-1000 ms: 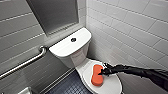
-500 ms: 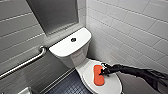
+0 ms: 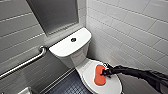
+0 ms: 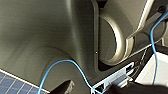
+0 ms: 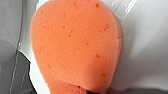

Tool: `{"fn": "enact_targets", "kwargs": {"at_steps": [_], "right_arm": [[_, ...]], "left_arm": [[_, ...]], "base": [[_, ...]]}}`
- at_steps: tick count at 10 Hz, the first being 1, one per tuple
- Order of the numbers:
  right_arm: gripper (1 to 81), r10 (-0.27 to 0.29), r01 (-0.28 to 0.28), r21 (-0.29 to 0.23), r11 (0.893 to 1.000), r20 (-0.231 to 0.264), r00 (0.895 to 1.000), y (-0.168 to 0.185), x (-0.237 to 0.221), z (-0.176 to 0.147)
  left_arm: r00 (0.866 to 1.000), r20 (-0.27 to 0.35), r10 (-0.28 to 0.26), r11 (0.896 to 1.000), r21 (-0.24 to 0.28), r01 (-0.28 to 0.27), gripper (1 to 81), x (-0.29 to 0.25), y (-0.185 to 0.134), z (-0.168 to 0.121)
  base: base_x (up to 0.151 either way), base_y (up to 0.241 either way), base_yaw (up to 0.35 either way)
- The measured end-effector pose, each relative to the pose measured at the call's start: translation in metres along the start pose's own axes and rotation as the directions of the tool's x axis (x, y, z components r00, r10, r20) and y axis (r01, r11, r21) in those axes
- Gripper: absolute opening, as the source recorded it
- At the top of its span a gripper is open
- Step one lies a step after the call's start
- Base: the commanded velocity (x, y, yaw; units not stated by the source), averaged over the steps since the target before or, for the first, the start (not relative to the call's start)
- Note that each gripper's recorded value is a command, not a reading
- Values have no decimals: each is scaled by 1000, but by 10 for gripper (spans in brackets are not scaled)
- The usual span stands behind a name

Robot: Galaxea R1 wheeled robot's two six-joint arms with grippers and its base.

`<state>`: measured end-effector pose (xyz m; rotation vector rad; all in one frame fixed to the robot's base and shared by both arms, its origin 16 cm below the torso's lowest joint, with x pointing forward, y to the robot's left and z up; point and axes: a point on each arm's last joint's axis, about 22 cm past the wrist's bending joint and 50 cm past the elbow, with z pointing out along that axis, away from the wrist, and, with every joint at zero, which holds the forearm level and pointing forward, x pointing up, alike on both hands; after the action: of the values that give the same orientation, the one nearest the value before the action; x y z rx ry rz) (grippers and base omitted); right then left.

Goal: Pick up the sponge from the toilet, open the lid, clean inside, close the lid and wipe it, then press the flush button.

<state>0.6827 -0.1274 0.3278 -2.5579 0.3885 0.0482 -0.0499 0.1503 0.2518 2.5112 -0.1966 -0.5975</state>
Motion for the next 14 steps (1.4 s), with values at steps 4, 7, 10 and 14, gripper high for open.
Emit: {"fn": "enact_targets", "kwargs": {"at_steps": [4,7,10,14], "right_arm": [[10,73,-72,-22,997,21,997,68,-37,-34],[10,121,-121,-20,992,9,993,104,-69,-48],[10,190,-190,-36,981,-12,982,160,-99,-70],[10,289,-288,-123,950,-10,957,264,-183,-108]], "left_arm": [[1000,-1,1,1000,-5,-1,811,1,4,2],[1000,-1,12,1000,-5,-12,811,1,4,2],[1000,-1,17,1000,-5,-17,811,1,3,1],[1000,-1,27,1000,-5,-27,811,1,4,2]], "base": [[0,0,0],[0,0,0],[0,0,0],[0,0,0]]}}
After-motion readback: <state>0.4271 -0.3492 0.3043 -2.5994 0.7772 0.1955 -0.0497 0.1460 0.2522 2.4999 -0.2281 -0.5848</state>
